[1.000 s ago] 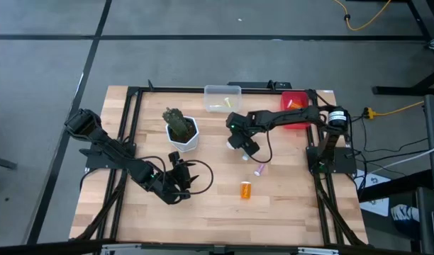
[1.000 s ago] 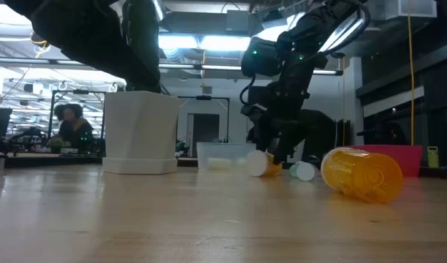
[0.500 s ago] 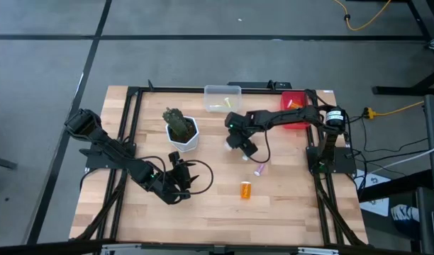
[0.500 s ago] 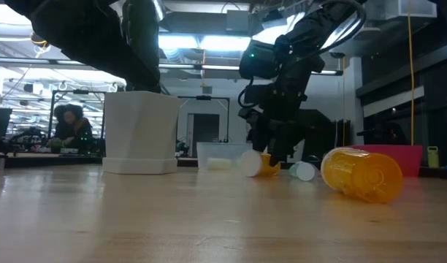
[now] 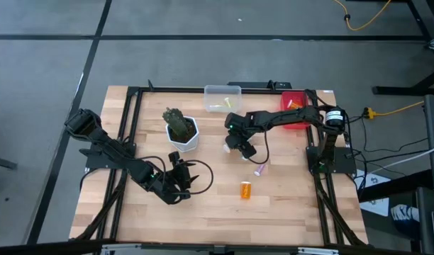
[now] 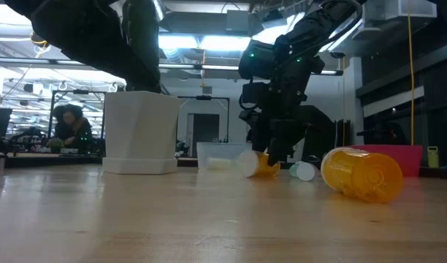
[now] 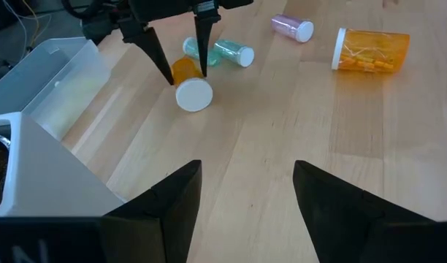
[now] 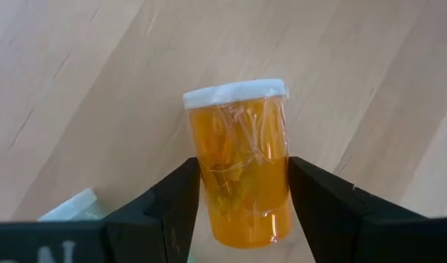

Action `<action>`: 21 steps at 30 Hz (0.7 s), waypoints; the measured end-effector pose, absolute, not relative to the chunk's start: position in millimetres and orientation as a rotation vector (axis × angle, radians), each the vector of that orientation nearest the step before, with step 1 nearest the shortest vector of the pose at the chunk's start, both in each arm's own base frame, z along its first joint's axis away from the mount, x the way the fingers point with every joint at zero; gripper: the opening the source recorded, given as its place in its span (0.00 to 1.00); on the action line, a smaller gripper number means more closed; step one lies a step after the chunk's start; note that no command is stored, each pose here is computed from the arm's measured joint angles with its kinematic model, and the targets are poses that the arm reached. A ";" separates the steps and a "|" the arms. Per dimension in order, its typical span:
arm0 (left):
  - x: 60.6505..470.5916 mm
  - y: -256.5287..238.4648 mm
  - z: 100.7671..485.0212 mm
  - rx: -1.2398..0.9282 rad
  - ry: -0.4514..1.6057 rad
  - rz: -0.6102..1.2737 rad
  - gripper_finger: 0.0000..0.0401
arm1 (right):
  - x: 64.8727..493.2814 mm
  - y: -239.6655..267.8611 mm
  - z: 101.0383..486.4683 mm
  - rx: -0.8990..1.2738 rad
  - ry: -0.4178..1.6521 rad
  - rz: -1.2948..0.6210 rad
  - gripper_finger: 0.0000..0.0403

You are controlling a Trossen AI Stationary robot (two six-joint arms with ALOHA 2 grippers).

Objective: Pick and place medicine bottles into bin by pill shape (circle, oval)
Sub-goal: Put the large orange pill bottle into the red bin

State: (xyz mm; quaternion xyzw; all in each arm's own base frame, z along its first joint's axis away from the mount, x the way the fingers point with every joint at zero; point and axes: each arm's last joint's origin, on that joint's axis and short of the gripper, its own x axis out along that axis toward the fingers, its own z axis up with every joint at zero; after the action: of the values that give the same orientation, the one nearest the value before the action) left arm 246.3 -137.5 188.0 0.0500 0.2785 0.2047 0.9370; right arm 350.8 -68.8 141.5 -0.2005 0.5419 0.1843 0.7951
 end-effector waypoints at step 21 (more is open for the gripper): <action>246.3 -137.5 187.9 0.102 0.569 0.418 0.53 | 357.3 -73.8 131.5 -0.205 1.199 0.100 0.51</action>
State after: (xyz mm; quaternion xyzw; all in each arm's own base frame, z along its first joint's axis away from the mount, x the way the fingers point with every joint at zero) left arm 246.3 -137.5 187.9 0.0499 0.2784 0.2047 0.9371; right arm 357.3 -73.8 131.5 -0.0962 0.5631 0.0470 0.8194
